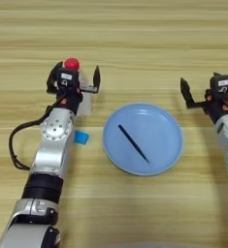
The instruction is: Move the objects on the table
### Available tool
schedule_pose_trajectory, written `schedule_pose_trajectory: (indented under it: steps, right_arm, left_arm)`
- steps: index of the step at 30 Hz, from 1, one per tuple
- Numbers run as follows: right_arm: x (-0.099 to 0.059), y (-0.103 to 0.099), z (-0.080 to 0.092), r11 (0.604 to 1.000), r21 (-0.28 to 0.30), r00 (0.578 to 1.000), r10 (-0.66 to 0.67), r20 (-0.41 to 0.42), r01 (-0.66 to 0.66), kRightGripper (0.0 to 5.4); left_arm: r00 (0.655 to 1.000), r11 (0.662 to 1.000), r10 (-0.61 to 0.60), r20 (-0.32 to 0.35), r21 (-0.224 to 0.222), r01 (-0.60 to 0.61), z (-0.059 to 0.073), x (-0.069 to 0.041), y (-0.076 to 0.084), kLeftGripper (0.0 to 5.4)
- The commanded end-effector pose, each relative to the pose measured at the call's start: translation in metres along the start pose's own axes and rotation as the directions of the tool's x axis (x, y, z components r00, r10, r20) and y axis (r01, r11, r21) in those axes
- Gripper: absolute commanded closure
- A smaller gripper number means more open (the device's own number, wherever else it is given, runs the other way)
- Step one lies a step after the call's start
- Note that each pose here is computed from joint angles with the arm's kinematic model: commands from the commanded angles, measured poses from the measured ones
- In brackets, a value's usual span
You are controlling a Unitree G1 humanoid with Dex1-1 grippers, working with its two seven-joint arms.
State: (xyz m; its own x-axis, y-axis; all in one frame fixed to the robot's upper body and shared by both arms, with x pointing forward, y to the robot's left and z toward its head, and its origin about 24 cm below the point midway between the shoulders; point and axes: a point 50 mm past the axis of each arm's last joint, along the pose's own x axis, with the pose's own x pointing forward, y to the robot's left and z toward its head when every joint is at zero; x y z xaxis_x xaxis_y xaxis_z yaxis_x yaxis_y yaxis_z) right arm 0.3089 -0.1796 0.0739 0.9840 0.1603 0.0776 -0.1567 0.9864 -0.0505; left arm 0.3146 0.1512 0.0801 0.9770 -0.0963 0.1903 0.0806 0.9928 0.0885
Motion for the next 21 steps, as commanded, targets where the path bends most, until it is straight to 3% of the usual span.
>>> schedule_pose_trajectory:
  steps: [1, 21]
  right_arm:
    - [-0.001, -0.002, -0.002, 1.000, -0.003, 1.000, -0.005, -0.017, 0.005, 0.00]
    - [-0.002, -0.002, -0.002, 1.000, -0.005, 1.000, -0.003, -0.017, 0.003, 0.00]
  left_arm:
    - [0.999, 1.000, 0.003, 0.045, -0.020, -0.002, 0.009, 0.003, 0.000, 0.04]
    - [0.977, 0.997, 0.026, 0.211, -0.077, -0.010, 0.042, 0.000, 0.003, 0.04]
